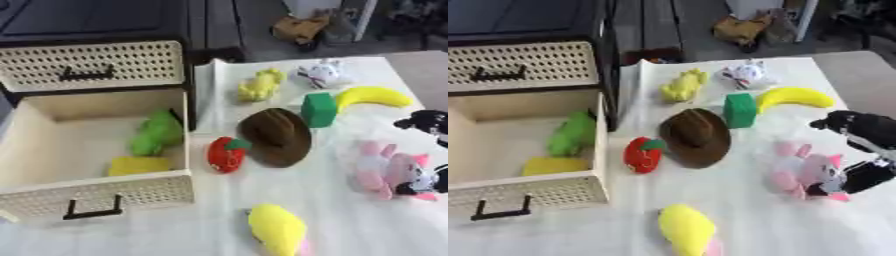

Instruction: Pick up objects from table and place into drawer.

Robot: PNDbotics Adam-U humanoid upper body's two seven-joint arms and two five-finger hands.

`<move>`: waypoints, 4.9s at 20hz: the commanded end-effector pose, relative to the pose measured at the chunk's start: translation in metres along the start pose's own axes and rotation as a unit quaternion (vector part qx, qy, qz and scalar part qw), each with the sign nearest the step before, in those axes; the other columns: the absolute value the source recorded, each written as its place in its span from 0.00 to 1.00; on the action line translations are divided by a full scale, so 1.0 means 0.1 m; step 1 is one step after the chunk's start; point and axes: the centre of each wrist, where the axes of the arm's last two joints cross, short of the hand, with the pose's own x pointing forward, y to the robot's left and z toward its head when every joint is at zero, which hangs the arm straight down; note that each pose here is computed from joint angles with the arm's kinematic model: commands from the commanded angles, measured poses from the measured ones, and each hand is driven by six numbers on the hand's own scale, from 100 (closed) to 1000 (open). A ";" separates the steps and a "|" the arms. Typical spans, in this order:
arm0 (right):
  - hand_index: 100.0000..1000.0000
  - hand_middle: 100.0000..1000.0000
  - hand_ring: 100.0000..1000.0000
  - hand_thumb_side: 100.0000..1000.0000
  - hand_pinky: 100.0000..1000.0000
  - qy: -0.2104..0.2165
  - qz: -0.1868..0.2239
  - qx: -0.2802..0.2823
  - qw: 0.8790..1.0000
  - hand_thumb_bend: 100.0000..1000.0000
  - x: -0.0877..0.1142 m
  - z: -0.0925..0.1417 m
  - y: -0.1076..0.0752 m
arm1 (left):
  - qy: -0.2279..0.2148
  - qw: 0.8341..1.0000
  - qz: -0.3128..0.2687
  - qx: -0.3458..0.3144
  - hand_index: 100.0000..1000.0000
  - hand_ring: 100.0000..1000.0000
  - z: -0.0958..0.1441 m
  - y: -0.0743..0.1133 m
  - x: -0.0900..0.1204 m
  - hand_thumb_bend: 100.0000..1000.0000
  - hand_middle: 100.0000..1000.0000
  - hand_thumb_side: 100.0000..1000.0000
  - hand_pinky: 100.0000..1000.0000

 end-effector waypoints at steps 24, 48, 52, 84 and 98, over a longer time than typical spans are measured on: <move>0.71 0.58 0.72 0.50 0.61 0.003 0.013 -0.001 1.000 0.58 -0.07 -0.06 0.08 | -0.005 1.000 -0.007 0.009 0.88 0.70 -0.01 0.06 0.04 0.00 0.61 1.00 0.51; 0.61 0.47 0.61 0.48 0.58 -0.015 -0.034 -0.053 0.998 0.44 0.09 0.02 -0.14 | 0.003 1.000 -0.012 0.008 0.88 0.70 0.02 0.09 0.03 0.00 0.61 1.00 0.51; 0.57 0.43 0.58 0.51 0.57 -0.016 -0.039 -0.060 0.997 0.50 0.12 0.03 -0.16 | 0.003 1.000 -0.012 0.008 0.88 0.70 0.02 0.09 0.03 0.00 0.61 1.00 0.51; 0.52 0.37 0.53 0.67 0.53 -0.245 -0.085 -0.260 0.930 0.60 1.17 0.18 -1.80 | -0.002 1.000 0.004 -0.009 0.88 0.70 -0.02 0.06 0.05 0.00 0.61 1.00 0.52; 0.50 0.35 0.52 0.64 0.53 -0.264 -0.142 -0.242 0.923 0.66 1.35 -0.31 -2.08 | -0.011 1.000 0.018 -0.015 0.88 0.70 -0.08 0.02 0.07 0.00 0.60 1.00 0.52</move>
